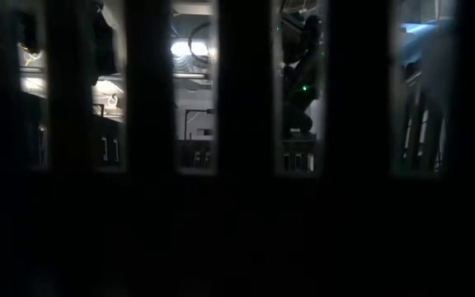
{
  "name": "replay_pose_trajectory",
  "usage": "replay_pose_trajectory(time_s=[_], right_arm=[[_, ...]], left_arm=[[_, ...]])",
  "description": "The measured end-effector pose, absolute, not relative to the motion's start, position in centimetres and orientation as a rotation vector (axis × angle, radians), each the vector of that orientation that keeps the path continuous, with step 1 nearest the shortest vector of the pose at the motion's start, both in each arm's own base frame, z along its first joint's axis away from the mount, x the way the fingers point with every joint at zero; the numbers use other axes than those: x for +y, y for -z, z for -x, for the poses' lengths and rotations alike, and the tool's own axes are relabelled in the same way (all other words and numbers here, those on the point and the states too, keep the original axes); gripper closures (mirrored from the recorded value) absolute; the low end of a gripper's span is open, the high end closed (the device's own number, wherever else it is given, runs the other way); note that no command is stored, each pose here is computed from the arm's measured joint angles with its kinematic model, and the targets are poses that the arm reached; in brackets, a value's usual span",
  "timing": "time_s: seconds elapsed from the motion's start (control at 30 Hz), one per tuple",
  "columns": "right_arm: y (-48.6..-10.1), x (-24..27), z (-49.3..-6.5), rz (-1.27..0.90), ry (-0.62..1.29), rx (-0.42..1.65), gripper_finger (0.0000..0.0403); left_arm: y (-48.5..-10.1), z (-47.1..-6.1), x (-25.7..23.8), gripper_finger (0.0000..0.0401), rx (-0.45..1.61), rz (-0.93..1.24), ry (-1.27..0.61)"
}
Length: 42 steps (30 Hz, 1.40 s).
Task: Sort Halloween decoration
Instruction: Put the orange spider toy into the top right black basket
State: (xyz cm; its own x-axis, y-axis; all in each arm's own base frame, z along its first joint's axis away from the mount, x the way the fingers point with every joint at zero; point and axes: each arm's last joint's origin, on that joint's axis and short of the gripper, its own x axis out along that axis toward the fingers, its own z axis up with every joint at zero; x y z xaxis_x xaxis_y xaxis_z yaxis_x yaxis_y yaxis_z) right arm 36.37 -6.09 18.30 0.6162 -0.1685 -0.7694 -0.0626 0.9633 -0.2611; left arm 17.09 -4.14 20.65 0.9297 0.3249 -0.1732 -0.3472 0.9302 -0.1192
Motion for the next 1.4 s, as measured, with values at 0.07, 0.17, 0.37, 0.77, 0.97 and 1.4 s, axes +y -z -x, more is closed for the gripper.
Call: replay_pose_trajectory(time_s=[0.07,0.17,0.37,0.77,0.97,1.4], right_arm=[[-18.1,-6.6,-36.0,0.259,0.097,0.947,0.0397],[-17.3,-8.3,-35.5,0.208,0.145,1.006,0.0376],[-14.6,-12.1,-34.4,0.059,0.17,1.068,0.0302],[-11.9,-13.5,-34.6,0.001,0.153,1.087,0.0267],[-12.0,-13.5,-34.8,0.006,0.135,1.078,0.0301],[-12.2,-13.6,-35.3,0.039,0.123,1.019,0.0233]], left_arm=[[-20.7,-17.1,-4.1,0.0277,0.151,0.15,-0.345],[-20.7,-17.1,-4.2,0.0277,0.15,0.151,-0.343],[-20.7,-17.1,-4.2,0.0277,0.151,0.147,-0.342],[-20.7,-17.1,-4.2,0.0277,0.151,0.143,-0.344],[-20.7,-17.1,-4.2,0.0277,0.151,0.144,-0.344],[-20.7,-17.1,-4.2,0.0277,0.151,0.145,-0.344]])
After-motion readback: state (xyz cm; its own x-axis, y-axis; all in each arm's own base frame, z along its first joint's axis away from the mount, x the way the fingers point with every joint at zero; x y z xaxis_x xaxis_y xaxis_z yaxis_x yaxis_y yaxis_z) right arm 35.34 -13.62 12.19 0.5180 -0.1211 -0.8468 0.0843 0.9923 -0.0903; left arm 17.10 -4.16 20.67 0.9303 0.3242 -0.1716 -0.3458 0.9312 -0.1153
